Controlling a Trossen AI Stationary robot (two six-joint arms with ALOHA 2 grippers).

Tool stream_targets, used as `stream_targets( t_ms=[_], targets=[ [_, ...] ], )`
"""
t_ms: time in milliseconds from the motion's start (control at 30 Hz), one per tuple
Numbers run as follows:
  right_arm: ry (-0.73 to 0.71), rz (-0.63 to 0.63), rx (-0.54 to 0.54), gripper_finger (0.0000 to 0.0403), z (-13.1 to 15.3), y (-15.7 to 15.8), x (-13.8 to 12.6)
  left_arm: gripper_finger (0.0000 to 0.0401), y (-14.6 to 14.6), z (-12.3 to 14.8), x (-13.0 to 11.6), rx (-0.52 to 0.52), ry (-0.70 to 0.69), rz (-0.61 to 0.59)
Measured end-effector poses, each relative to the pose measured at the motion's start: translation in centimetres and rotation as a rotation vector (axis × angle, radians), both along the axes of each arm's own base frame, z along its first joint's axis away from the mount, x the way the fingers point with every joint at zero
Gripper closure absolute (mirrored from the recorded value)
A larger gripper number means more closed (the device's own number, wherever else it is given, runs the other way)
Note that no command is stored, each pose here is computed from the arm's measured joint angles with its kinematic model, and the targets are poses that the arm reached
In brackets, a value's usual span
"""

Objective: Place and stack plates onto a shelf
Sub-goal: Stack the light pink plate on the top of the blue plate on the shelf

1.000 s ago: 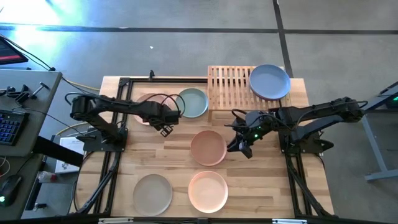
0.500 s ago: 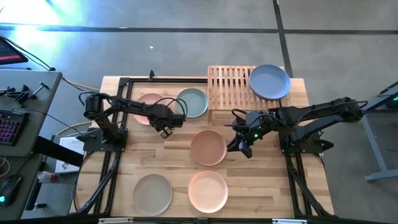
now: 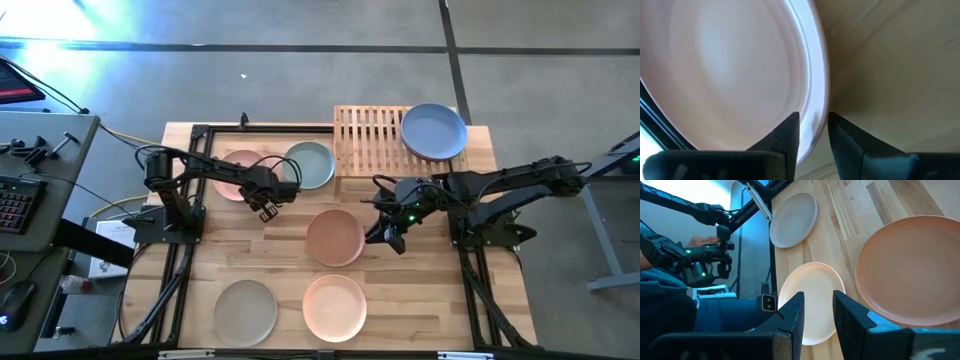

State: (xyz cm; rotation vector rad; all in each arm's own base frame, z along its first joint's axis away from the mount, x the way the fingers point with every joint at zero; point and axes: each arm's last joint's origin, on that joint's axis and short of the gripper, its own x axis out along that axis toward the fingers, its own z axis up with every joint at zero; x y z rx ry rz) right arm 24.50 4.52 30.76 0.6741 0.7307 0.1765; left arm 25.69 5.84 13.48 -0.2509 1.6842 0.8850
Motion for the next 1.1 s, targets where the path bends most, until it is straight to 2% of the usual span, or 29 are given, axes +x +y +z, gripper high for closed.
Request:
stream_targets(
  t_ms=[300,567,800,967,1100],
  targets=[
    [0.001,-0.001,0.002,0.0318,0.0,0.0,0.0,0.0395,0.0,0.0,0.0,-0.022,0.010,-0.018],
    [0.003,-0.011,0.006,0.0318,0.0,-0.1,0.0,0.0397,-0.9,0.2,-0.2,-0.053,0.039,-0.075],
    [0.009,-0.103,0.013,0.0318,0.0,-1.1,0.2,0.0398,-2.5,1.8,-1.0,-0.052,0.080,-0.124],
    [-0.015,-0.187,0.033,0.0318,0.3,-2.0,0.5,0.0399,-3.9,3.9,-1.8,-0.037,0.041,-0.161],
    [-0.065,-0.238,0.053,0.0318,0.7,-3.0,0.9,0.0399,-4.8,6.0,-2.4,-0.019,-0.051,-0.179]
  ],
)
